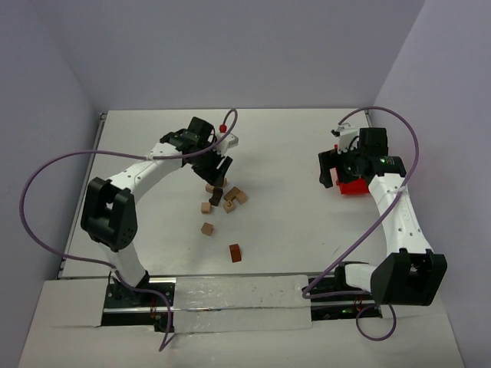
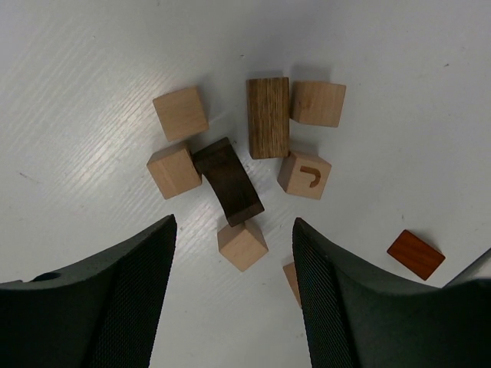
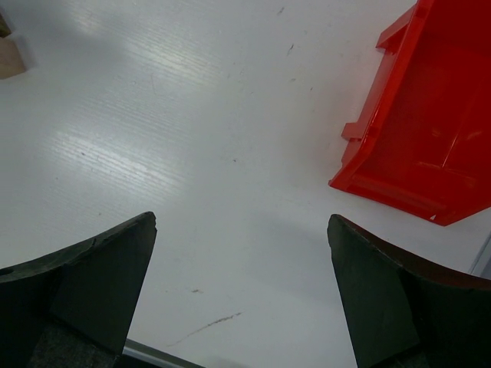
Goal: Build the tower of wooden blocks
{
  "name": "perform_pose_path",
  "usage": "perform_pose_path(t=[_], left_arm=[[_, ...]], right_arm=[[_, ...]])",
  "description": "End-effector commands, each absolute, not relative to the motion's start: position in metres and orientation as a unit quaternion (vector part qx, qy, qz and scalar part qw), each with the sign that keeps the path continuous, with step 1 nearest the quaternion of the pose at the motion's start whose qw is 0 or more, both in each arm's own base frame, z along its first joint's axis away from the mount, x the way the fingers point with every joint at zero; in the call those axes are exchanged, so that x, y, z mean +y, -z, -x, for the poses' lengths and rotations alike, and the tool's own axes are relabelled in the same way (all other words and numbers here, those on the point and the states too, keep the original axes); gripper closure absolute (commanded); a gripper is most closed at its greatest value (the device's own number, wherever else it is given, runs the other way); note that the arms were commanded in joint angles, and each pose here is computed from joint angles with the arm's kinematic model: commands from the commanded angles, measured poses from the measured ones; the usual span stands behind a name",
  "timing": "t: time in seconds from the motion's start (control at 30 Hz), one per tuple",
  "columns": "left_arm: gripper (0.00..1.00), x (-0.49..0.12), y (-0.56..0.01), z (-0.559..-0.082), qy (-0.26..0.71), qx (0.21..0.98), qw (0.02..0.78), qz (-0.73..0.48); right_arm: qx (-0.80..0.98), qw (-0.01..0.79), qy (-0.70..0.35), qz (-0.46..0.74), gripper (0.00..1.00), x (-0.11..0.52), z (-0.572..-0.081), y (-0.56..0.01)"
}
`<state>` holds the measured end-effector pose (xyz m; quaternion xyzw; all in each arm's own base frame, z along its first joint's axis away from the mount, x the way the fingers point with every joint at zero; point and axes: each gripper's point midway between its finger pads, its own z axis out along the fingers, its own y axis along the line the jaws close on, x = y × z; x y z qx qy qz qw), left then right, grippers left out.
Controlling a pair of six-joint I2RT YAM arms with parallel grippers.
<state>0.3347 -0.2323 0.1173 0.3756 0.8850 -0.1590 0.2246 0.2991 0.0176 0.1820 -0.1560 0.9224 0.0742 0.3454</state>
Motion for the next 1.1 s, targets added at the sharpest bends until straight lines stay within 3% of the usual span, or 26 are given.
perform_pose_path(t=[0.0,0.53,1.07], left_arm=[[0.32,-0.256,-0.128,-0.352,0.154,0.872,0.259,-0.385],[0.42,-0.288,-0.096,-0.348,0.136,0.864,0.233,-0.426],[0.42,-0.288,-0.062,-0.34,0.12,0.868,0.195,-0.44]], right_arm=[[0.918,0.363,-0.07,0.145,0.0,0.017,-0.303,-0.192],[0.915,0.363,-0.084,0.156,0.0,0.021,-0.311,-0.206],[0.916,0.359,-0.078,0.164,0.0,0.019,-0.312,-0.207]])
